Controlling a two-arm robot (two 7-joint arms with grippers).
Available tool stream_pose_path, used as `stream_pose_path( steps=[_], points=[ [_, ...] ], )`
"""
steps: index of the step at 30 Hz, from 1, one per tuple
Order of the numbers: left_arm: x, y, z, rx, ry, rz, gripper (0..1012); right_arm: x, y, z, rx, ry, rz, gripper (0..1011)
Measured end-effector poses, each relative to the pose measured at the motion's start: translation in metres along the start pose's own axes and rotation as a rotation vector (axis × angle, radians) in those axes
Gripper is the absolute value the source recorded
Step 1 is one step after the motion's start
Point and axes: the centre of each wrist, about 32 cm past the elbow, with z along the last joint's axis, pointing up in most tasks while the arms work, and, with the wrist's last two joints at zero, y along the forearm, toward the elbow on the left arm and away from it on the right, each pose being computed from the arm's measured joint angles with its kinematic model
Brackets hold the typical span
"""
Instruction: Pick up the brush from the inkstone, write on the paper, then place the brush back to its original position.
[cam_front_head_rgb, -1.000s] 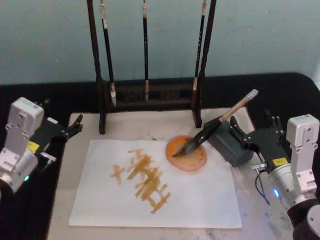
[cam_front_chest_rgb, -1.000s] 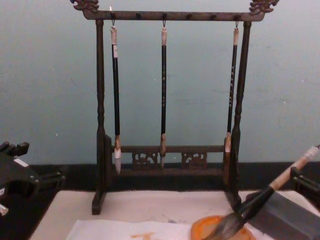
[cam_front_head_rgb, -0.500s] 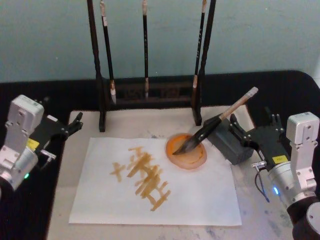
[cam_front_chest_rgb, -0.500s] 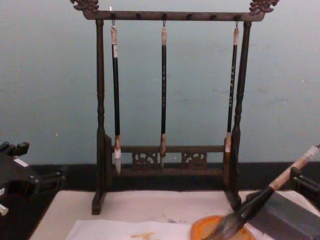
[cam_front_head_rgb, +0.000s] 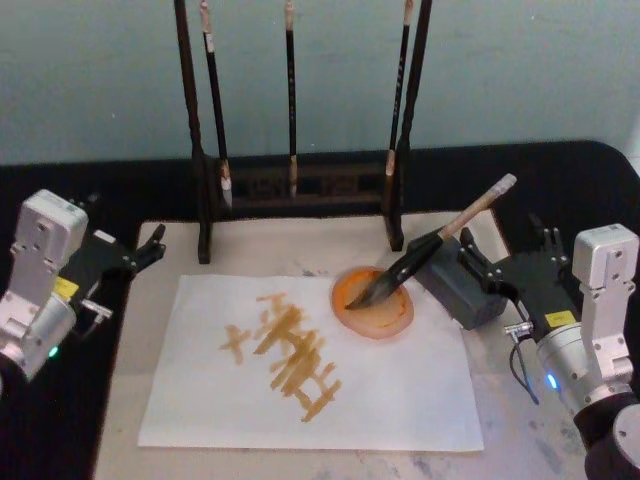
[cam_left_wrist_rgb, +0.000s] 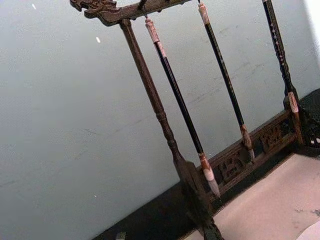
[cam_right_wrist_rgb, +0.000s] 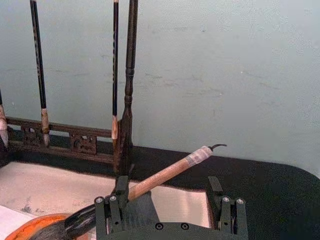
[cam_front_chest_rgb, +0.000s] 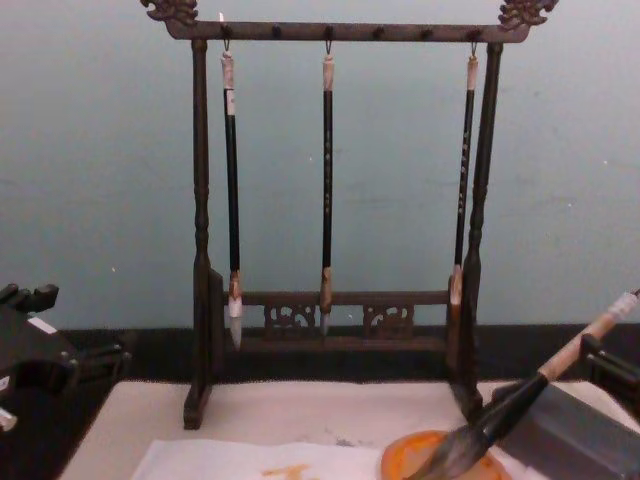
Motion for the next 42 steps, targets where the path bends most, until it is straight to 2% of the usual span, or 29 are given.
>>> stream_pose_path(
  steps=[42],
  points=[
    [0.0000,0.0000,0.0000,0.000,0.000,0.000,1010,0.0000,0.0000,0.0000,0.000,0.000,0.000,1000]
  ],
)
